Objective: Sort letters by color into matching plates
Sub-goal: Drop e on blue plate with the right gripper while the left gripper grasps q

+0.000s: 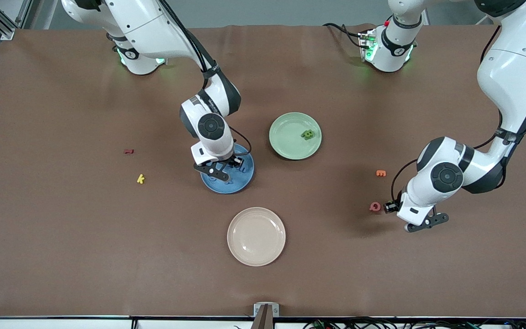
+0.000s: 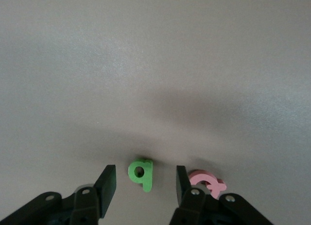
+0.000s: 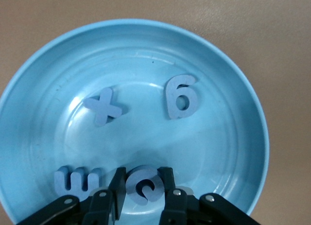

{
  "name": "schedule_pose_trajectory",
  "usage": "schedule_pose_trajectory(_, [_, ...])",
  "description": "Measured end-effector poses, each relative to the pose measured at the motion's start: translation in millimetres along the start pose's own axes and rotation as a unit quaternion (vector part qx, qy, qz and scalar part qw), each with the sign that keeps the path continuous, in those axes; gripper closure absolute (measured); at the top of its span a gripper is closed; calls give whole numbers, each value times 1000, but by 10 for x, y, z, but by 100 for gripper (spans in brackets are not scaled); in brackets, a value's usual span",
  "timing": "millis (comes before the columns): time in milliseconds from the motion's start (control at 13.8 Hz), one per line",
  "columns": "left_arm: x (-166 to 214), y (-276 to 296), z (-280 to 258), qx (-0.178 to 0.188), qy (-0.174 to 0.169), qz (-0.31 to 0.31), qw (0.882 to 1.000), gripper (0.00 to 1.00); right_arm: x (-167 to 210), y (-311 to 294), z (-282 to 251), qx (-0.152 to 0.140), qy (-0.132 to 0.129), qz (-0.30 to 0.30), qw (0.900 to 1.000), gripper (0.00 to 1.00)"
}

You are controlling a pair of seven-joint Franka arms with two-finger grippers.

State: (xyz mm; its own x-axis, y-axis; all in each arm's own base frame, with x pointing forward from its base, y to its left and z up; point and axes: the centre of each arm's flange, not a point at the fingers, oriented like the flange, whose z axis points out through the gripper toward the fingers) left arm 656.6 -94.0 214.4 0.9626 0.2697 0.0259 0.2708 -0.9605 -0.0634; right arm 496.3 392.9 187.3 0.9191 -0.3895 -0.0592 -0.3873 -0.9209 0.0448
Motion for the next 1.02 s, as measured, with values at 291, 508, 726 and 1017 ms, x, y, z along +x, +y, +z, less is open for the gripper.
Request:
schedule_pose_trajectory(291, [-30,0,129,-1,-11,0,1000,44,-111,-33,17,-13,-7,7,1000,65])
schedule_pose_trajectory(508, [-23,-54,207,2,-16,-9,1000,45,-116,-10,19,-30,-17,8,999,48])
schedule_pose_trajectory(726, [-17,-71,217,4,-17,-27,999,46,-89,-51,-57,-30,-18,8,999,16])
schedule_pose_trajectory(1017, [-17,-72,221,4,-17,-34,999,47,164,-77,-343,-36,-22,-6,999,0])
